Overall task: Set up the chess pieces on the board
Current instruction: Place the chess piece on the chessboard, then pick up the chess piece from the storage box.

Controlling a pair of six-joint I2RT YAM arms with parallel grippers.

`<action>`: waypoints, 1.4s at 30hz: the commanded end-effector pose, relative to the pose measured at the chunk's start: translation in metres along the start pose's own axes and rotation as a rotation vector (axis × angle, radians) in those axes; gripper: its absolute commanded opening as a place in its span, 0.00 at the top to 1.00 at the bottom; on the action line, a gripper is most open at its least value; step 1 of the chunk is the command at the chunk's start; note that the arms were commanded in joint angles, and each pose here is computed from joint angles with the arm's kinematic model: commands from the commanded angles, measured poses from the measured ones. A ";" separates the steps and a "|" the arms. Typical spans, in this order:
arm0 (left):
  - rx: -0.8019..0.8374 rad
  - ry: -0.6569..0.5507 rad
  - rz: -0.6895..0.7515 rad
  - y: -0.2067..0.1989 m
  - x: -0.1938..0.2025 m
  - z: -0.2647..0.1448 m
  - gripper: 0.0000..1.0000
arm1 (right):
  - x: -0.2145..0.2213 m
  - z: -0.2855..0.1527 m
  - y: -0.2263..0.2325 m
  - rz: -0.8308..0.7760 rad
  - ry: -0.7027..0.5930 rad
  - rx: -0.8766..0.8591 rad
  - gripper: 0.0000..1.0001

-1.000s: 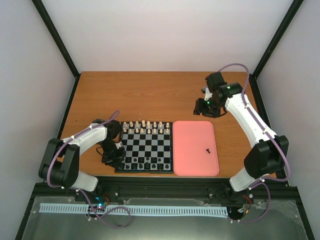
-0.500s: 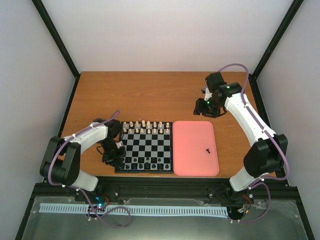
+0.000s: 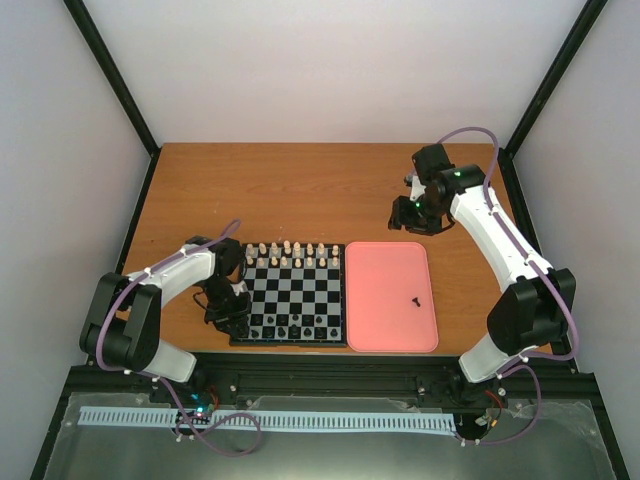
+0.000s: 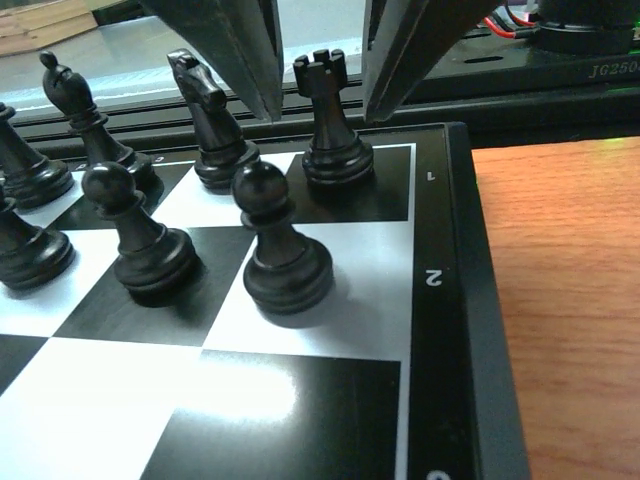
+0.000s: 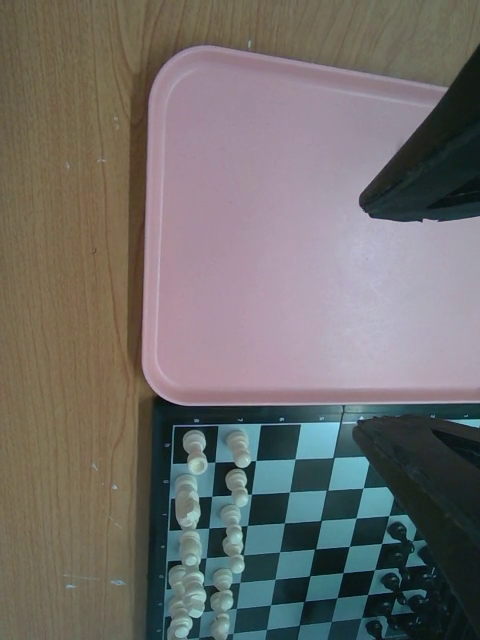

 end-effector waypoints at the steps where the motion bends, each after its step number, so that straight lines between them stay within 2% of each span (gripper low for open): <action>1: 0.007 -0.037 0.015 -0.002 -0.006 -0.007 0.73 | -0.003 -0.001 0.000 -0.011 -0.006 -0.013 0.46; 9: 0.013 -0.056 0.022 -0.005 0.000 -0.017 0.70 | -0.003 -0.001 0.002 -0.012 -0.005 -0.026 0.47; 11: 0.011 -0.073 0.027 -0.008 0.002 -0.027 0.66 | -0.004 -0.002 0.002 -0.014 -0.010 -0.028 0.47; 15: 0.000 -0.127 0.047 -0.014 0.008 -0.056 0.52 | -0.004 -0.008 0.003 -0.022 -0.015 -0.031 0.46; 17: 0.003 -0.153 0.060 -0.019 0.011 -0.069 0.47 | 0.000 -0.008 0.001 -0.024 -0.008 -0.021 0.40; 21: 0.008 -0.189 0.083 -0.024 0.018 -0.089 0.45 | 0.009 -0.008 -0.011 -0.024 -0.001 0.026 0.29; 26: 0.015 -0.280 0.124 -0.034 0.015 -0.116 0.44 | 0.035 -0.003 -0.042 0.000 0.034 0.139 0.28; 30: 0.023 -0.359 0.160 -0.044 0.003 -0.138 0.44 | 0.063 0.009 -0.070 0.037 0.090 0.213 0.32; 34: 0.047 -0.429 0.204 -0.055 -0.007 -0.156 0.44 | 0.087 0.024 -0.098 0.071 0.140 0.296 0.42; 37: 0.061 -0.446 0.235 -0.060 -0.013 -0.160 0.44 | 0.100 0.039 -0.108 0.086 0.186 0.304 0.46; 42: 0.081 -0.447 0.256 -0.065 -0.019 -0.159 0.44 | 0.115 0.060 -0.116 0.086 0.262 0.303 0.58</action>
Point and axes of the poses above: each gripper's point midway between its finger pads, its own z axis out along the fingers, its own y axis along the line the jaws close on, x = y × z, the point moved 3 cm from there along -z, back along the fingers, and after that the axes turned 12 degrees about z, right-handed, at the moved point
